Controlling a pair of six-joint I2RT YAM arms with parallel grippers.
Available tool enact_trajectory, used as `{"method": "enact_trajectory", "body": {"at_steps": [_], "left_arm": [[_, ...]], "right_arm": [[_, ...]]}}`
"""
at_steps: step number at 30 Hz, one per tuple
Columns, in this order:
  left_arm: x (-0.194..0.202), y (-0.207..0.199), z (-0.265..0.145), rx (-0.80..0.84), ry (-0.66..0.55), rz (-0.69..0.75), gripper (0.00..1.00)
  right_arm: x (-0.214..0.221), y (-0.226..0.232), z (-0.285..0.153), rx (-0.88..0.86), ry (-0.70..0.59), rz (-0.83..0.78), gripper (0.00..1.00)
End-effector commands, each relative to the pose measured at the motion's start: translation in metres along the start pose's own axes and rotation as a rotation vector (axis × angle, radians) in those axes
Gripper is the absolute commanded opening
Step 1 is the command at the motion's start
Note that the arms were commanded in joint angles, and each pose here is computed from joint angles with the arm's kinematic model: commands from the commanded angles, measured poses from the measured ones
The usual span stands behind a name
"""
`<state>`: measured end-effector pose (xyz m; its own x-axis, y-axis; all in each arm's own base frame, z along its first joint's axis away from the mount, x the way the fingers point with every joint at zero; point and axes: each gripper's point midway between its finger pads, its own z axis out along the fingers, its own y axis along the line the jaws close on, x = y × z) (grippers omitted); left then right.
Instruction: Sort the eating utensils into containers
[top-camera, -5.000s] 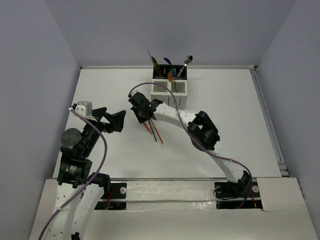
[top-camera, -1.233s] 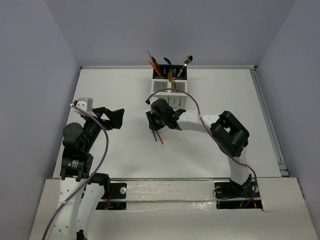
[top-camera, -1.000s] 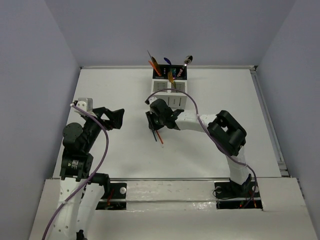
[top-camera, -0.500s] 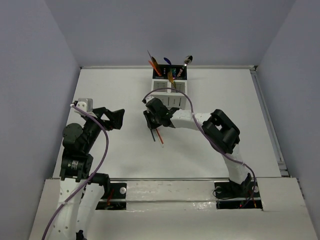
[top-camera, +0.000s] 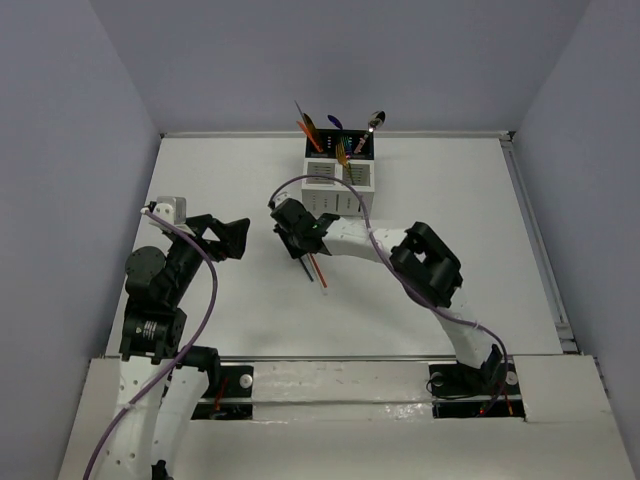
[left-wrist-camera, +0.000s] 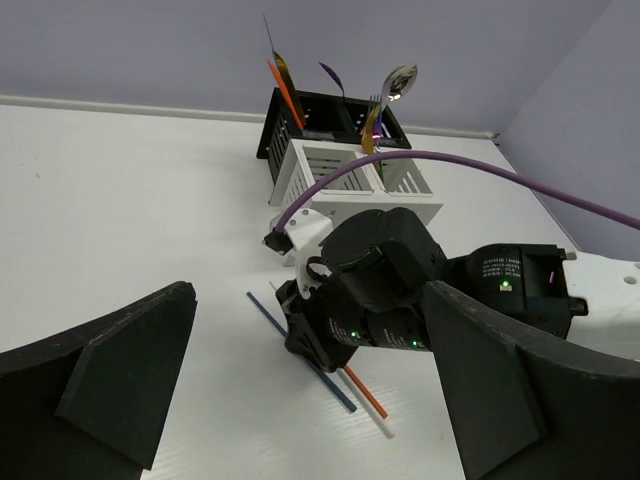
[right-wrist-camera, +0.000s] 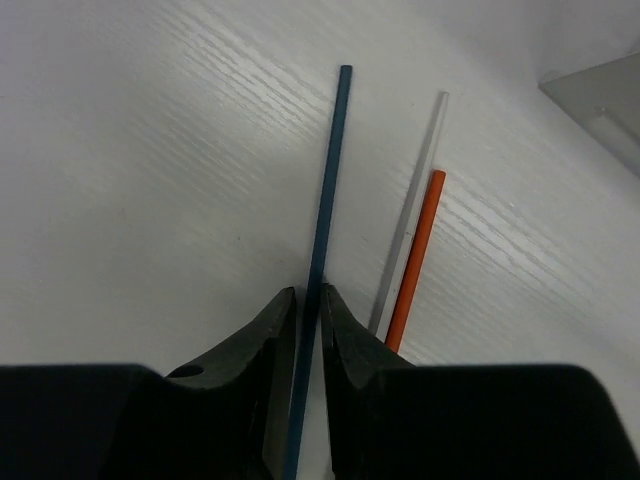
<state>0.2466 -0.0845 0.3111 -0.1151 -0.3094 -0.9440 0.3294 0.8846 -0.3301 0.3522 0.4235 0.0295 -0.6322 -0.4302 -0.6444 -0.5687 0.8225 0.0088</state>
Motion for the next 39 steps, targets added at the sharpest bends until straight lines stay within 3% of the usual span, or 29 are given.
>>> {"method": "enact_trajectory", "body": {"at_steps": [1, 7, 11, 16, 17, 24, 29, 32, 39], "left_arm": [[-0.014, -0.008, -0.002, 0.032, -0.052, 0.011, 0.99], [-0.015, -0.011, -0.003, 0.04, -0.059, 0.016, 0.99], [-0.017, -0.01, -0.005, 0.029, -0.066, 0.018, 0.99], [-0.018, -0.009, -0.005, 0.027, -0.069, 0.018, 0.99], [-0.017, -0.009, -0.005, 0.026, -0.066, 0.017, 0.99], [-0.014, -0.011, -0.003, 0.036, -0.054, 0.016, 0.99], [-0.011, -0.014, -0.002, 0.05, -0.042, 0.011, 0.99], [-0.01, -0.015, -0.001, 0.056, -0.037, 0.013, 0.99], [-0.008, -0.018, 0.0, 0.062, -0.027, 0.014, 0.99]], "right_arm": [[0.025, 0.0, 0.009, 0.082, 0.07, -0.08, 0.19], [0.027, 0.003, 0.011, 0.126, 0.067, -0.115, 0.0], [0.006, 0.015, 0.006, 0.073, -0.003, -0.071, 0.0], [-0.07, 0.042, -0.034, -0.085, -0.222, 0.006, 0.0], [-0.1, 0.049, -0.057, -0.13, -0.314, 0.031, 0.0], [-0.216, -0.026, -0.142, -0.096, -0.711, 0.144, 0.0], [-0.266, -0.09, -0.165, -0.055, -0.927, 0.143, 0.0], [-0.288, -0.135, -0.158, -0.015, -0.976, 0.136, 0.0], [-0.303, -0.17, -0.123, -0.018, -0.985, 0.079, 0.0]]}}
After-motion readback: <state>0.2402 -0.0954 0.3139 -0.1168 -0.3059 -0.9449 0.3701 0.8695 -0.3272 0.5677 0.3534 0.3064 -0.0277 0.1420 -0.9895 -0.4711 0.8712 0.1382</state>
